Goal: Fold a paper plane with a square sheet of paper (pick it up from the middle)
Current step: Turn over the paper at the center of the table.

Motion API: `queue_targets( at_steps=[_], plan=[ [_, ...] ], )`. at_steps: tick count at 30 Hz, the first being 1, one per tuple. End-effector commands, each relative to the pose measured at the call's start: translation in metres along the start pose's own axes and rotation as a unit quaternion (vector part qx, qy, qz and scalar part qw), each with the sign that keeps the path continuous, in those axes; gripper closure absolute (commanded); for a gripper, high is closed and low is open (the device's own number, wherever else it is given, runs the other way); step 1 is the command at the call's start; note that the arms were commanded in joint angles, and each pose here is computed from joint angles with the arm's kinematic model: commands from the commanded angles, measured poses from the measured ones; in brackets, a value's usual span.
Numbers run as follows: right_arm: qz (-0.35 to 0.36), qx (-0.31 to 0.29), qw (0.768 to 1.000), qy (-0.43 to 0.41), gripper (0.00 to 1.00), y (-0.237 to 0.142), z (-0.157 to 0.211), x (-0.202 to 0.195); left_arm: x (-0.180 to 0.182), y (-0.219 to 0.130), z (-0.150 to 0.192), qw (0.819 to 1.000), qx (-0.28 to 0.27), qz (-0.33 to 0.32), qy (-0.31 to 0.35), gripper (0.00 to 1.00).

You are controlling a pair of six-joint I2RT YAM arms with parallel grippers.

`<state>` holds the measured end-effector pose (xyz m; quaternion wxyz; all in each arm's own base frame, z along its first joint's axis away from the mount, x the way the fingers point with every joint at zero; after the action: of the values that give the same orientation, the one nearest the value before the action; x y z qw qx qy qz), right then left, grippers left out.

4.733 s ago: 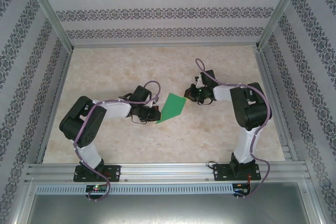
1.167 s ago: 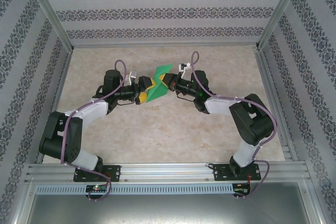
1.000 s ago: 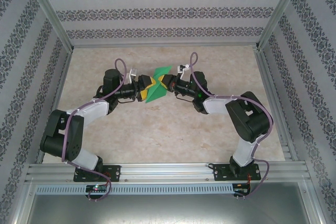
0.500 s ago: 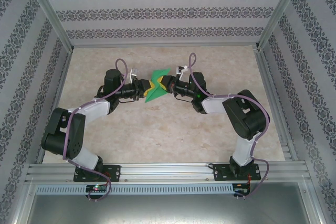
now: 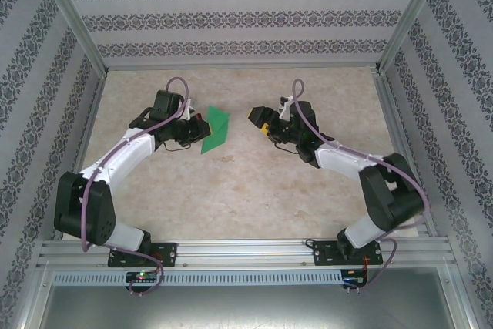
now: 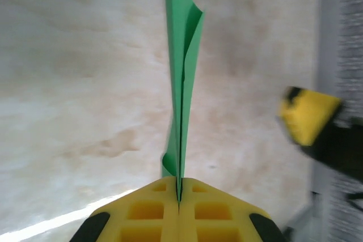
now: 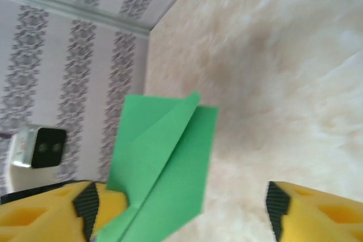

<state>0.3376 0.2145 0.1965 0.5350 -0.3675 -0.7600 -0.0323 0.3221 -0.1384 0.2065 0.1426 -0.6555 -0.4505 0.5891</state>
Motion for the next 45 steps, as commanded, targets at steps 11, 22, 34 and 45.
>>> queue_targets(
  at_steps=[11, 22, 34, 45],
  plan=[
    [0.225, -0.061, 0.97, -0.074, 0.09, -0.051, 0.001, -0.043, 0.048, -0.006, 0.007, 0.829, -0.013, -0.518, 0.21, 0.94],
    [0.239, -0.046, 0.969, -0.044, 0.12, -0.043, 0.011, -0.054, 0.017, 0.077, 0.033, 0.909, 0.063, -0.355, 0.21, 0.51],
    [0.16, 0.053, 0.984, -0.064, 0.38, 0.025, 0.062, -0.016, 0.02, 0.006, -0.004, 0.975, -0.046, -0.205, 0.071, 0.13],
    [0.113, 0.179, 0.97, -0.12, 0.65, 0.11, 0.15, 0.049, 0.083, -0.043, -0.009, 0.969, -0.126, -0.203, -0.055, 0.0]
  ],
)
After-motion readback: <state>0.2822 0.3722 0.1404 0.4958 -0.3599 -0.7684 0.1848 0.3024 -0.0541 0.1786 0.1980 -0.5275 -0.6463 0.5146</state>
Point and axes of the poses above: each hand's point on the last joint's axis, 136 mm out from that joint toward the fingers, its own y axis out along the fingers, its own x axis along the line the jaws close on, z = x × y, the point moved 6 cm from there along -y, back along the fingers, and after that the axes turned 5 degrees about -y, right-handed, at the moved point
